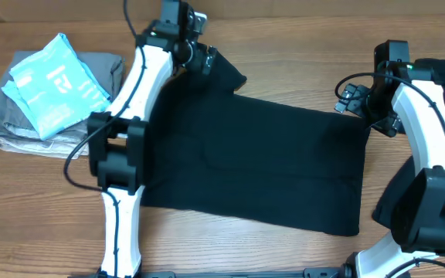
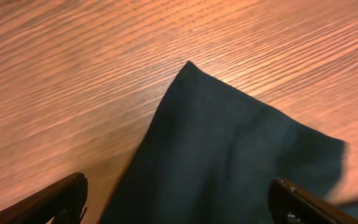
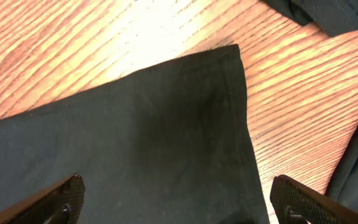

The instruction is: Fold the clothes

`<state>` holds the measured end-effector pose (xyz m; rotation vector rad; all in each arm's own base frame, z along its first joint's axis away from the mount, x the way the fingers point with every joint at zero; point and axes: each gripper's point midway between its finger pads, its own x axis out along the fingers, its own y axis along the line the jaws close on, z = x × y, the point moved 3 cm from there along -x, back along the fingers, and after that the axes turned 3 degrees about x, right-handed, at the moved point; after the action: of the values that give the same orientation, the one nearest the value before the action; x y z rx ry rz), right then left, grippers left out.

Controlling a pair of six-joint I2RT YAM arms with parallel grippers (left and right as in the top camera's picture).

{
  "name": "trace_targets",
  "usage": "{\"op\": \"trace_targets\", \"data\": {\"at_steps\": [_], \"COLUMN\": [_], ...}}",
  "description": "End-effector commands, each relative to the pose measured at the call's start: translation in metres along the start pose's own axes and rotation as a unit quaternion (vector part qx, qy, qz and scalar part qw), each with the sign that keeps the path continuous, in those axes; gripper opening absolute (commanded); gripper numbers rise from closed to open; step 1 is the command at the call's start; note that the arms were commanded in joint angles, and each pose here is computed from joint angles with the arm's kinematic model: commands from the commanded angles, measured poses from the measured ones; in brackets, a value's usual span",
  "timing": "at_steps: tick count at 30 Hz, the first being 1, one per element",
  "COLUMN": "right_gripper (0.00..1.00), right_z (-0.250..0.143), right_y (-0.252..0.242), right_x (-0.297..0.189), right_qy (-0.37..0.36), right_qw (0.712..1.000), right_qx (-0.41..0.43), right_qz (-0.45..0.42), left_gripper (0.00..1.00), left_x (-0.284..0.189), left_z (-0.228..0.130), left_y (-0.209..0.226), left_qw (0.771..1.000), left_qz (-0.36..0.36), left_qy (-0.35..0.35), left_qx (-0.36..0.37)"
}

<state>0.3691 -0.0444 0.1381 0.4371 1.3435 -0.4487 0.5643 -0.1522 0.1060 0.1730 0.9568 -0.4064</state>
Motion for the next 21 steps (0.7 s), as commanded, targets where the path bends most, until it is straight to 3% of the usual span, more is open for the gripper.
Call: {"op": "trace_targets", "data": {"at_steps": [1, 6, 12, 21], "right_gripper": [1.00, 1.00, 1.00, 1.00], "right_z": [0.003, 0.002, 0.003, 0.004], "right_y": [-0.004, -0.004, -0.004, -0.003], "right_x": [0.001, 0.001, 0.001, 0.001], "right_qy": [-0.005, -0.003, -0.005, -0.008], "right_qw": [1.000, 1.000, 1.000, 1.000], "right_qx": [-0.003, -0.003, -0.003, -0.003], "right_qz": [-0.008, -0.009, -0.008, -0.006], "left_gripper": [0.93, 0.93, 0.90, 0.90], "left_x": [0.028, 0.059, 0.077, 0.101], "left_z": [-0.005, -0.006, -0.009, -0.029], "left_y": [-0.014, -0.022, -0.022, 0.004], "left_qw": [0.998, 0.991, 0.989, 0.997], "left_qz": [0.009, 0.046, 0.062, 0.058], "left_qy": [0.003, -0.007, -0.014, -0.005], "left_qx": [0.067, 0.128, 0.135, 0.057]}}
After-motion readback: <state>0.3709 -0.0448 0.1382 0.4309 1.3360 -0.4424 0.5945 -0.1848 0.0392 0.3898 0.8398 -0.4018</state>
